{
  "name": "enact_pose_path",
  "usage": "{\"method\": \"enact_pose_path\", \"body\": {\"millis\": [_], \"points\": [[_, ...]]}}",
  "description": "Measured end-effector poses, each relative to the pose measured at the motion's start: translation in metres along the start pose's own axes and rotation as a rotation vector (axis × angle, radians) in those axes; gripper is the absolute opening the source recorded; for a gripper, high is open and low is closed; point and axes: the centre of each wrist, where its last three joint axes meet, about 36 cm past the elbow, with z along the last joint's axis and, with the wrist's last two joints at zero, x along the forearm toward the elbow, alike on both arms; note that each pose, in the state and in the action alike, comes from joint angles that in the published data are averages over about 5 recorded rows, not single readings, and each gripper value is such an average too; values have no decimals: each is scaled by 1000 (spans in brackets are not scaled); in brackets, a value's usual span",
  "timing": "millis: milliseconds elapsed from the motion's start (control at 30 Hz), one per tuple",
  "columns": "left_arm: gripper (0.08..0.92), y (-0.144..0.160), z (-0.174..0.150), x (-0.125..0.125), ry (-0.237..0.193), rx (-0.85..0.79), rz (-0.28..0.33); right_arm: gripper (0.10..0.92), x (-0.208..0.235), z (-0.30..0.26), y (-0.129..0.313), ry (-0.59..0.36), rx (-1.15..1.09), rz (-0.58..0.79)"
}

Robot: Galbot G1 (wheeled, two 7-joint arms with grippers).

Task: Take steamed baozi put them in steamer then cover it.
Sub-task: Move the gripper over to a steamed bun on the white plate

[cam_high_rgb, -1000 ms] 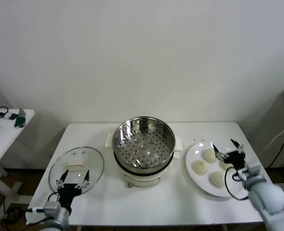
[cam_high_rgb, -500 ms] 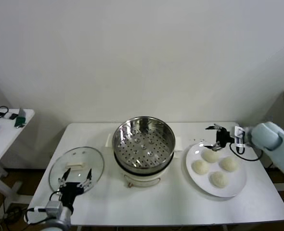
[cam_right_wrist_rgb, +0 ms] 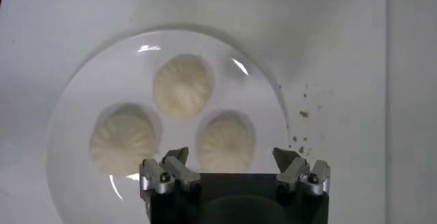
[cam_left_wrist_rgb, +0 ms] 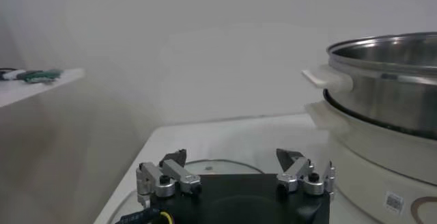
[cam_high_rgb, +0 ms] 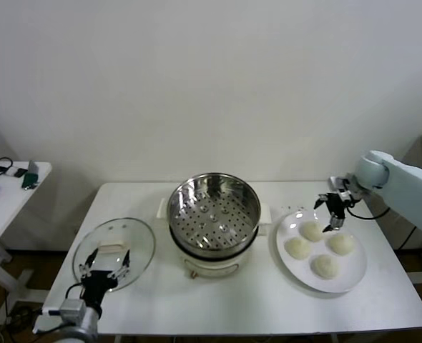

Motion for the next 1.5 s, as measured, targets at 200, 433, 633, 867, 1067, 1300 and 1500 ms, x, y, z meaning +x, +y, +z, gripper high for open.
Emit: {"method": "enact_pose_path", "body": {"millis": [200,433,633,867,1067,1300,1500], "points": [[823,2,2,3,3,-5,-2,823,-17,-7,-9,21,-17,-6],[823,3,3,4,4,-5,-3,823,-35,-5,-7,37,-40,-20],[823,2,6,4,6,-4,-2,823,-49,-3,-5,43,-52,-18],[823,4,7,4,7,-9,-4,820,-65,-6,-1,28,-63,-9],[823,5,7,3,6,-12,-5,751,-69,-5,1,31,-65,-6],[823,3,5,3,2,-10,0,681,-66,-1,4,31,-64,-3],[823,2,6,2,4,-8,2,670,-51,-1,1,21,-40,5]]}}
